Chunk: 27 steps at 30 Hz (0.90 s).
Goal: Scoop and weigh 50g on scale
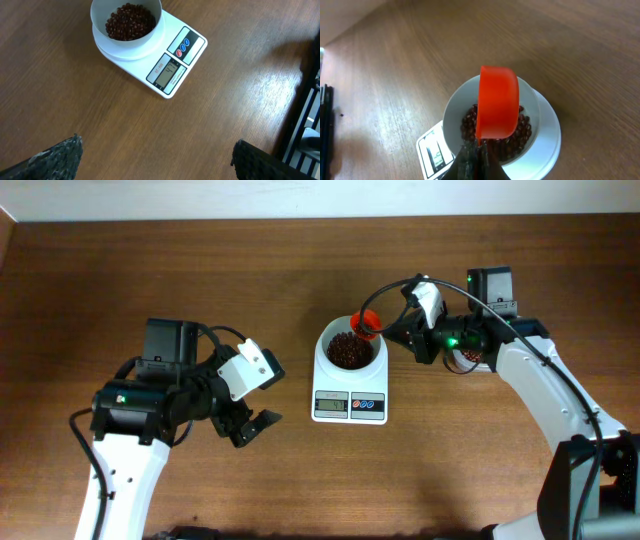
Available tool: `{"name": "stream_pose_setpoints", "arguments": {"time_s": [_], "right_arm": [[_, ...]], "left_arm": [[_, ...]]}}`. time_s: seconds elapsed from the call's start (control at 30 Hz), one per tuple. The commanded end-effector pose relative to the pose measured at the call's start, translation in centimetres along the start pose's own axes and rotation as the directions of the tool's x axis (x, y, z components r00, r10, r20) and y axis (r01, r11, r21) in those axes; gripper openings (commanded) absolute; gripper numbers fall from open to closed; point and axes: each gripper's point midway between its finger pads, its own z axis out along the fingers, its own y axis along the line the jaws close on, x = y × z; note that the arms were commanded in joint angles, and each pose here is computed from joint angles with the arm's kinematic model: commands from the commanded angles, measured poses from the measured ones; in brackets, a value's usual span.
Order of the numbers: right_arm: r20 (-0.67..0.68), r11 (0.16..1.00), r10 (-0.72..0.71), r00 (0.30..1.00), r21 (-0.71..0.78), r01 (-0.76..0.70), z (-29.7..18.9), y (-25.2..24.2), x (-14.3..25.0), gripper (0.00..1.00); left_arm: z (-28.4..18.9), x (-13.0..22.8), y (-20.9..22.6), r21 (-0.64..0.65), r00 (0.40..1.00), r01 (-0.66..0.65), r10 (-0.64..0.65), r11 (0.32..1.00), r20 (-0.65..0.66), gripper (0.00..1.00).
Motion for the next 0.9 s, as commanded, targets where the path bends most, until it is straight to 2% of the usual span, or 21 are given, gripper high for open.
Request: {"name": "stream_pose_setpoints", "arguments": {"time_s": [0.0, 0.7, 0.8, 0.87], "right_arm": [[0.008, 0.999, -0.004, 1.0, -0.032, 0.004, 0.4, 0.4, 0.0, 0.04], [0.01, 0.999, 0.011, 1.0, -0.04, -0.011, 0.4, 0.6, 0.0, 0.04], [0.083, 0.983, -0.013, 0.996, -0.183, 0.028, 0.1, 3.1, -1.2, 0.04], [0.084, 0.983, -0.074, 0.994, -0.161, 0.087, 0.2, 2.8, -1.1, 0.04]], "left_arm": [[-0.4, -0.5, 0.3, -0.013, 1.0, 0.0, 0.0, 1.0, 0.013, 0.99], [-0.4, -0.5, 0.3, -0.013, 1.0, 0.0, 0.0, 1.0, 0.013, 0.99], [-0.4, -0.5, 0.3, -0.013, 1.0, 0.0, 0.0, 1.0, 0.013, 0.99], [-0.4, -0.5, 0.3, -0.013, 1.0, 0.0, 0.0, 1.0, 0.014, 0.99]]}}
